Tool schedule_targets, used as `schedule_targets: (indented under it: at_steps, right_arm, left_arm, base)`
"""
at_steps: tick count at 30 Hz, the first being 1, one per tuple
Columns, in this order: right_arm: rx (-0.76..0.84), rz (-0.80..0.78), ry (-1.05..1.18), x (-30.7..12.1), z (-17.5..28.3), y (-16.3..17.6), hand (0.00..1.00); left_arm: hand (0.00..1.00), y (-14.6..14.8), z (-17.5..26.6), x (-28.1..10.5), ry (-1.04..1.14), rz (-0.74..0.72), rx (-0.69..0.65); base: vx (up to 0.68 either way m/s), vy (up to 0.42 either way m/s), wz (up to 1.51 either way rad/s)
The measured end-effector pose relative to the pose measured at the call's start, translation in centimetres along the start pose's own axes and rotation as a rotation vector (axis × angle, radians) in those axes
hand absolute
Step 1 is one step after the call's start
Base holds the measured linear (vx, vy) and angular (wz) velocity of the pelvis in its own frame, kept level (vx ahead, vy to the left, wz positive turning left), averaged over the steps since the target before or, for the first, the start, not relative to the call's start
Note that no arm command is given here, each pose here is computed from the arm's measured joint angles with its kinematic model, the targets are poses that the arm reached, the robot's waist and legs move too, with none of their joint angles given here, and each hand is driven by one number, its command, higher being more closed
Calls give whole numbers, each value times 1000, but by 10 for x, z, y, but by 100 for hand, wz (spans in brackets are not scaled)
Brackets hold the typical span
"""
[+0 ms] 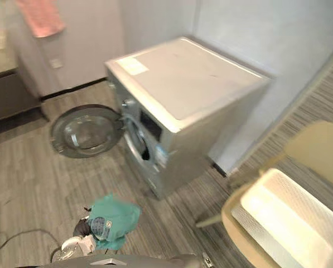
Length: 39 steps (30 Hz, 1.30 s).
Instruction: Pick up the laundry basket with both hands and put the clothes into the washing machine.
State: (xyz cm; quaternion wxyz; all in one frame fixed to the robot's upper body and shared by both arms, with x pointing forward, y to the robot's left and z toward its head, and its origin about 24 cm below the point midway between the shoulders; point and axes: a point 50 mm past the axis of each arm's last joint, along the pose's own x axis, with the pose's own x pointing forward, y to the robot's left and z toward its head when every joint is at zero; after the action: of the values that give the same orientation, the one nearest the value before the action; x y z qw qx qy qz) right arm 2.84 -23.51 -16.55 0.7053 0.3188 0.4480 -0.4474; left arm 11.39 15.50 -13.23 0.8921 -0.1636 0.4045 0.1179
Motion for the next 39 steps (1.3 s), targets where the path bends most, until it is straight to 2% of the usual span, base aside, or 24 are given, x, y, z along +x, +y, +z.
schedule_targets:
  at_steps: [3,6,10,13,15,19,25,27,30,32,39]
  right_arm:
    - [35,62,35,-2,-15,22,0]
    - [43,101,68,-7,-32,28,0]
    - [16,137,-9,-6,-13,30,0]
    - [5,130,36,-11,-31,26,0]
    - [9,120,4,-9,-20,20,0]
    - [42,118,-1,-9,-18,19,0]
    - [37,170,-27,-9,-10,37,0]
    - [14,197,-33,-8,-6,51,0]
    - [7,198,-44,-7,-1,52,0]
    - [29,175,32,-10,-25,46,0]
    - [44,193,28,-10,-25,49,0]
  left_arm:
    - [100,23,6,1,-6,72,29]
    - [100,24,14,5,-20,68,58]
    - [100,-18,17,12,-34,-34,25]
    - [100,-27,31,17,-72,-73,54]
    - [100,-41,33,15,-95,-117,51]
    - [100,-50,30,10,-91,-150,47]
    - [100,-40,40,11,-132,-112,21]
    - [100,-36,42,11,-139,-86,-6]
    - [100,-31,37,7,-131,-64,-41]
    - [100,-8,30,5,-105,-1,-20]
    - [100,-15,44,6,-155,-38,13]
  base:
    - [16,-8,97]
    - [-15,-152,83]
    - [15,-23,51]
    - [105,-142,87]
    - [265,-57,24]
    - [307,-11,-2]
    - [295,197,-93]
    - [299,464,-155]
    - [233,595,-149]
    - [261,586,-67]
    - [144,372,-79]
